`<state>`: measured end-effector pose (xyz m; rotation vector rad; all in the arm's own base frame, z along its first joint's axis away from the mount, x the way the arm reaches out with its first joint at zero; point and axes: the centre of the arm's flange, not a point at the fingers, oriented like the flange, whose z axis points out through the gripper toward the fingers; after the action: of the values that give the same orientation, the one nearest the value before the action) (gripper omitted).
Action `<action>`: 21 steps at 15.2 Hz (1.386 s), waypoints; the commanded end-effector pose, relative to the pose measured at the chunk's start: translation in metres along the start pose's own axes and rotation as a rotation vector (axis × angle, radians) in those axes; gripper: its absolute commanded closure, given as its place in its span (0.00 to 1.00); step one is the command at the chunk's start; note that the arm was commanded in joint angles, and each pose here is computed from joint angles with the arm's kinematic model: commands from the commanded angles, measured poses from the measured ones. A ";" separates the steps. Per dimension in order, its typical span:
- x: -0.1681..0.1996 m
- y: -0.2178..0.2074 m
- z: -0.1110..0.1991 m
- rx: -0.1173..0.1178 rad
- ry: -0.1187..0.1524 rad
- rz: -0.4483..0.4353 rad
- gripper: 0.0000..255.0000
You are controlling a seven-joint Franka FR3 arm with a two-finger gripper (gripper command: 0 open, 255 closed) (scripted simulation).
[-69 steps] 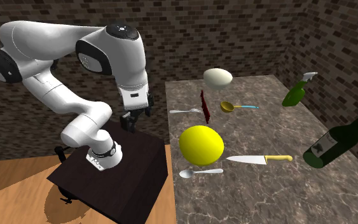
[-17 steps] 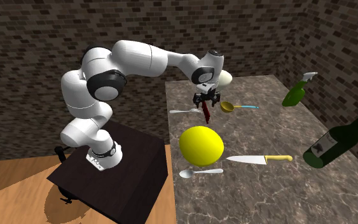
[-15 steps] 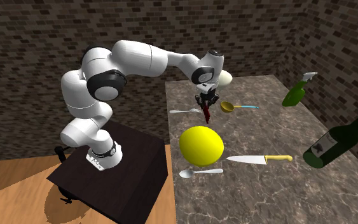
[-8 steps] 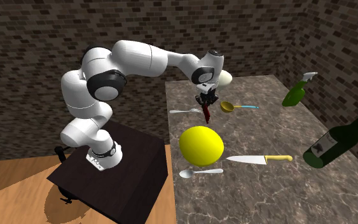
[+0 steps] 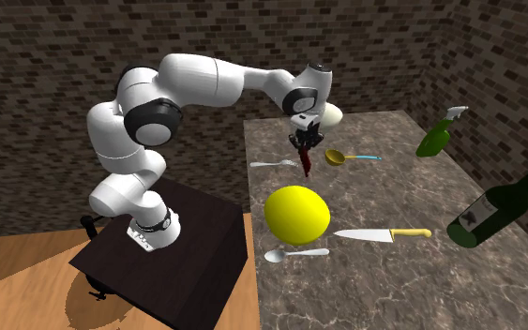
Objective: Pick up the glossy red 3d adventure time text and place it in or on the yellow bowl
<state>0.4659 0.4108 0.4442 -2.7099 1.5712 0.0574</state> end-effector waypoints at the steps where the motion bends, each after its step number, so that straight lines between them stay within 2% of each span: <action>1: 0.000 0.000 -0.010 0.000 0.000 0.000 1.00; 21: -0.004 0.001 -0.116 0.000 0.000 0.000 1.00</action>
<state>0.4665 0.4097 0.5548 -2.7098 1.5710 0.0575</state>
